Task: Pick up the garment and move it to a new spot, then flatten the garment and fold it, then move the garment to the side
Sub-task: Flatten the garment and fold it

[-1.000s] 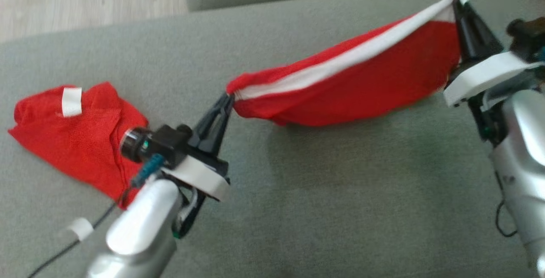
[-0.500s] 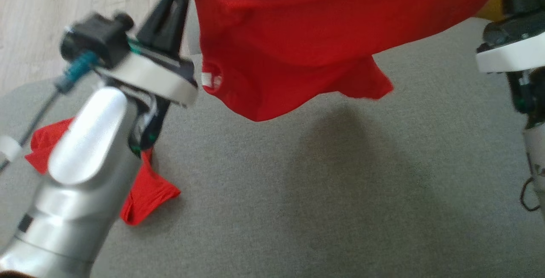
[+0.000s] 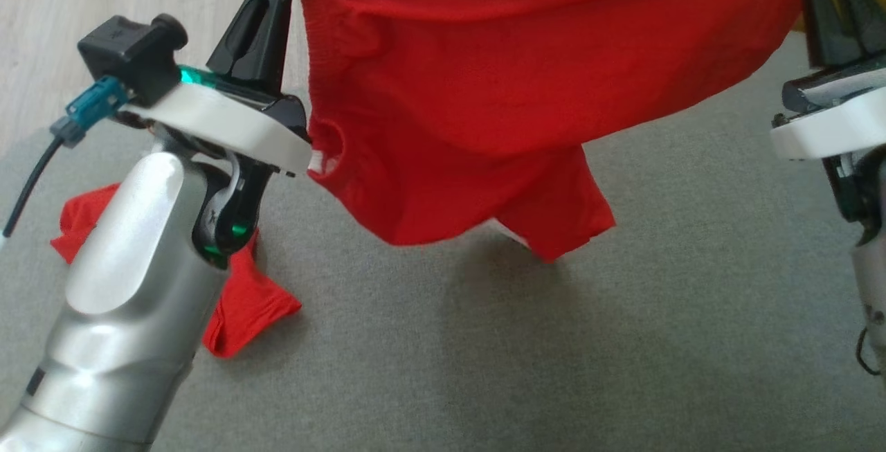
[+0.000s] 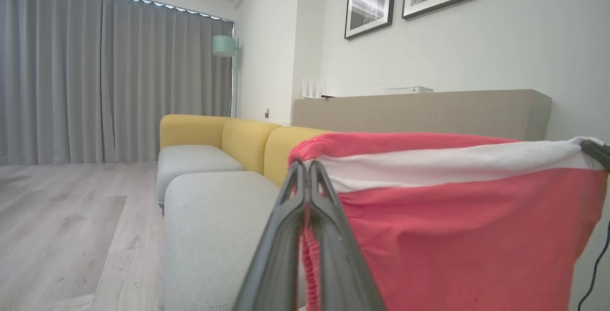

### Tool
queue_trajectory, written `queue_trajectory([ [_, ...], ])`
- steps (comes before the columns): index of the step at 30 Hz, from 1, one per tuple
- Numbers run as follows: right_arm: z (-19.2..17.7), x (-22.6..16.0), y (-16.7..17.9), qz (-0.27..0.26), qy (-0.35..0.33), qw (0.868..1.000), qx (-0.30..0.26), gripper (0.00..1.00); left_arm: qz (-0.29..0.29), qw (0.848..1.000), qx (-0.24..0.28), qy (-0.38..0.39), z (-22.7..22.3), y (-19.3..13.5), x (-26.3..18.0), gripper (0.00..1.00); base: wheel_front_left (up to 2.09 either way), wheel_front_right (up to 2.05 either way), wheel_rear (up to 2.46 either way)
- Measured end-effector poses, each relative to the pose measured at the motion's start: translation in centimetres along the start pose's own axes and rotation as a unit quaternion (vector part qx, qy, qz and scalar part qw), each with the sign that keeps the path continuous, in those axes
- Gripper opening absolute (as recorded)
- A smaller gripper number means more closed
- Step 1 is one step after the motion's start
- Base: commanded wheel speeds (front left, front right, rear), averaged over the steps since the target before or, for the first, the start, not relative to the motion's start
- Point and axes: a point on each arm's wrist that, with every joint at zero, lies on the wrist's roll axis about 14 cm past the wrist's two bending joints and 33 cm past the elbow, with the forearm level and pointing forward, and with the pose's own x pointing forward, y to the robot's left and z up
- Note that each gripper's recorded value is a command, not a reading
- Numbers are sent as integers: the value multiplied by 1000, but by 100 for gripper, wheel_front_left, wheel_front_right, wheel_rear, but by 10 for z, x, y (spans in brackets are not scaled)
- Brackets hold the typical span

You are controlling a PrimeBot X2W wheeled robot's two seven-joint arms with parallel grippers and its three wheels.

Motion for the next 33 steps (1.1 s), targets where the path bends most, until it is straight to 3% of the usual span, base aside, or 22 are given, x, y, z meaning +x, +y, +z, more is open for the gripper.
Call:
queue_trajectory([
  [9,-40,23,13,18,55,998,31,0,-4,999,-4,48,-21,22,22,0,0,0,0],
  [15,-63,85,-2,11,69,997,28,0,1,998,17,64,-27,60,72,0,0,0,0],
  [24,-92,169,-16,-13,40,999,10,0,35,999,40,2,-31,122,149,0,0,0,0],
  [29,-139,167,-12,-19,78,997,7,0,31,999,28,-4,-68,125,163,0,0,0,0],
  [33,-177,146,0,-10,131,991,18,0,13,1000,-4,25,-108,106,152,0,0,0,0],
])
